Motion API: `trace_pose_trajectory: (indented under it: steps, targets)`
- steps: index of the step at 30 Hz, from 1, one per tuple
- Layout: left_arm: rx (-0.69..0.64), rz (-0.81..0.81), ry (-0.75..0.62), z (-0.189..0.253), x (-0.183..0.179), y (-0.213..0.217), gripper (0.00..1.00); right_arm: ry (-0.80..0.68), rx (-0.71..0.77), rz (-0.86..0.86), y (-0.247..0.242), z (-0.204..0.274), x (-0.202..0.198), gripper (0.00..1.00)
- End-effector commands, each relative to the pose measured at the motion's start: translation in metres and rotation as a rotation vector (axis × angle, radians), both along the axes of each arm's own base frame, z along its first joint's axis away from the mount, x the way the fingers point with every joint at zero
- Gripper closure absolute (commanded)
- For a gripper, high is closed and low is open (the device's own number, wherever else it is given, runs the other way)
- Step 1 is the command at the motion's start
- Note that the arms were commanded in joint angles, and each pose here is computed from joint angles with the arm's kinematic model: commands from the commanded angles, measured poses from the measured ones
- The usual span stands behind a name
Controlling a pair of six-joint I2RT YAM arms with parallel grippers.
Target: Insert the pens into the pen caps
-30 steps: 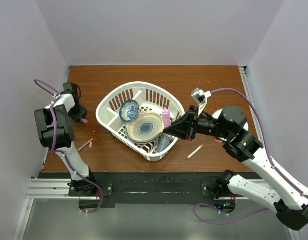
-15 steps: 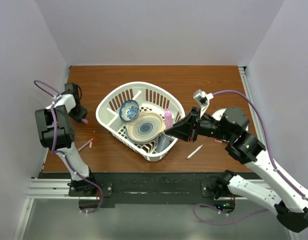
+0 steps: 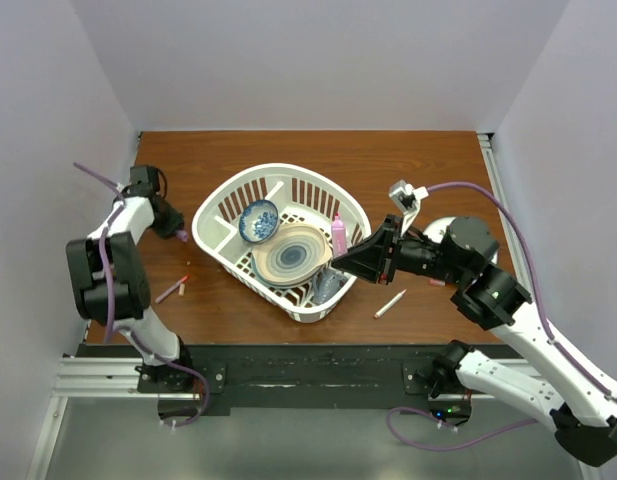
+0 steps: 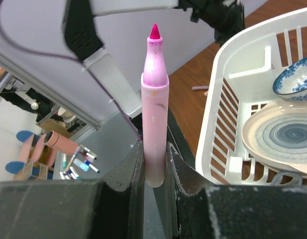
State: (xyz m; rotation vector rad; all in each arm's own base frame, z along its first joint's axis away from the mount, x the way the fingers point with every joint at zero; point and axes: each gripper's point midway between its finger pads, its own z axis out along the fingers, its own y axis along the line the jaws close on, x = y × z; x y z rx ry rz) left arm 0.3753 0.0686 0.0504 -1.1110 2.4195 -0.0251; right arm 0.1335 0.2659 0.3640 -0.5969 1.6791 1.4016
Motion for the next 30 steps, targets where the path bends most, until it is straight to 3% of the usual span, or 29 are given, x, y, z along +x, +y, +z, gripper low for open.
trace_pose_trajectory:
  steps: [1, 3, 7, 8, 9, 11, 12, 16, 19, 30]
  targets:
    - [-0.035, -0.295, -0.557, 0.16, 0.047, -0.053, 1.0, 0.025, 0.053, 0.058, 0.015, 0.006, 0.002, 1.0]
    - [-0.053, -0.353, -0.716, 0.214, 0.045, -0.069, 1.0, 0.028, 0.067, 0.091, 0.02, 0.008, 0.001, 1.0]
    - [-0.123, -0.482, -0.888, 0.271, 0.035, -0.101, 1.0, 0.034, 0.082, 0.138, 0.032, 0.009, 0.005, 1.0]
    - [-0.182, -0.508, -0.931, 0.281, 0.031, -0.112, 1.0, 0.023, 0.091, 0.146, 0.035, 0.011, 0.006, 1.0]
    - [-0.238, -0.629, -1.063, 0.304, 0.022, -0.136, 1.0, 0.023, 0.092, 0.152, 0.037, 0.01, 0.007, 1.0]
    - [-0.397, -0.709, -1.128, 0.308, 0.004, -0.176, 1.0, 0.023, 0.108, 0.185, 0.042, 0.01, 0.007, 1.0]
    - [-0.408, -0.803, -1.257, 0.337, -0.01, -0.194, 1.0, 0.02, 0.116, 0.195, 0.044, 0.01, 0.007, 1.0]
    - [-0.59, -1.023, -1.339, 0.358, -0.058, -0.278, 1.0, 0.034, 0.15, 0.226, 0.049, 0.001, 0.006, 1.0]
    - [-0.69, -1.103, -1.398, 0.369, -0.086, -0.307, 1.0, 0.046, 0.145, 0.23, 0.053, -0.01, 0.008, 1.0]
    - [-0.912, -1.149, -1.506, 0.381, -0.14, -0.322, 1.0, 0.055, 0.131, 0.195, 0.057, -0.03, 0.015, 1.0]
